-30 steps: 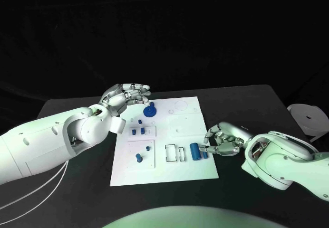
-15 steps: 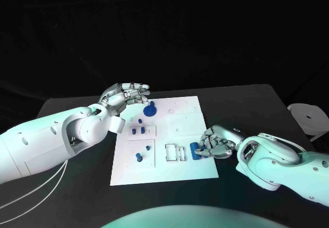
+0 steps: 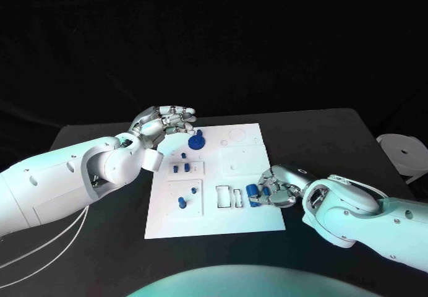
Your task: Assemble the parts on the task board
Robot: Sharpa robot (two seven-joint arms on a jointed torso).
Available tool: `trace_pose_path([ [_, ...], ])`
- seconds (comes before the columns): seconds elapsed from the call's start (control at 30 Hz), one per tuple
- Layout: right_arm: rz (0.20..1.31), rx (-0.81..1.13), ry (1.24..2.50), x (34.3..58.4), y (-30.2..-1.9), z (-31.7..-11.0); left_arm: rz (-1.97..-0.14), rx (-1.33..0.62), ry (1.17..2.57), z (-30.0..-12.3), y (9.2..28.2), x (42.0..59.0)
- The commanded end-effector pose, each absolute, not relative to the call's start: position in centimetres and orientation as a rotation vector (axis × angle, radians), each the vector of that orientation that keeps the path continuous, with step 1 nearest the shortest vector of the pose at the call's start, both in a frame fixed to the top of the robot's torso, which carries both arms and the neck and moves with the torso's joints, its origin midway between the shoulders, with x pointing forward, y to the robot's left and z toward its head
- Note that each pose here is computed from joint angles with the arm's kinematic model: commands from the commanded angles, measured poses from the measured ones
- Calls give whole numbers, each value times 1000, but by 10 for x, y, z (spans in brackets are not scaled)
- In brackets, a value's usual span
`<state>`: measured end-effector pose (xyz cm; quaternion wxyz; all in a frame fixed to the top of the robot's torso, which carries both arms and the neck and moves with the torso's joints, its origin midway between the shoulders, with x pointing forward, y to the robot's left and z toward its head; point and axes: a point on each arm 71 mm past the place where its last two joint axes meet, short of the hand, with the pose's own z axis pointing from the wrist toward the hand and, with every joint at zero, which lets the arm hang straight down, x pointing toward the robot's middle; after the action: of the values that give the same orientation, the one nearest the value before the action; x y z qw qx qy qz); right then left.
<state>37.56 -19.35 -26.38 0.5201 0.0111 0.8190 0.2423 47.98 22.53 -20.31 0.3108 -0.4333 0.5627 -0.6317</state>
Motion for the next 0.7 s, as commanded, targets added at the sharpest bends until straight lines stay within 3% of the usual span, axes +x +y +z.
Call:
trace_pose_path([
  [0.03,549,-4,1985,375,-192,-269,-1692,-1132,1492,-202,223,479],
  [0.47,533,-15,2008,375,-185,-278,-1690,-1133,1492,-202,224,478],
  [0.7,575,29,1939,375,-182,-273,-1689,-1133,1493,-202,224,478],
])
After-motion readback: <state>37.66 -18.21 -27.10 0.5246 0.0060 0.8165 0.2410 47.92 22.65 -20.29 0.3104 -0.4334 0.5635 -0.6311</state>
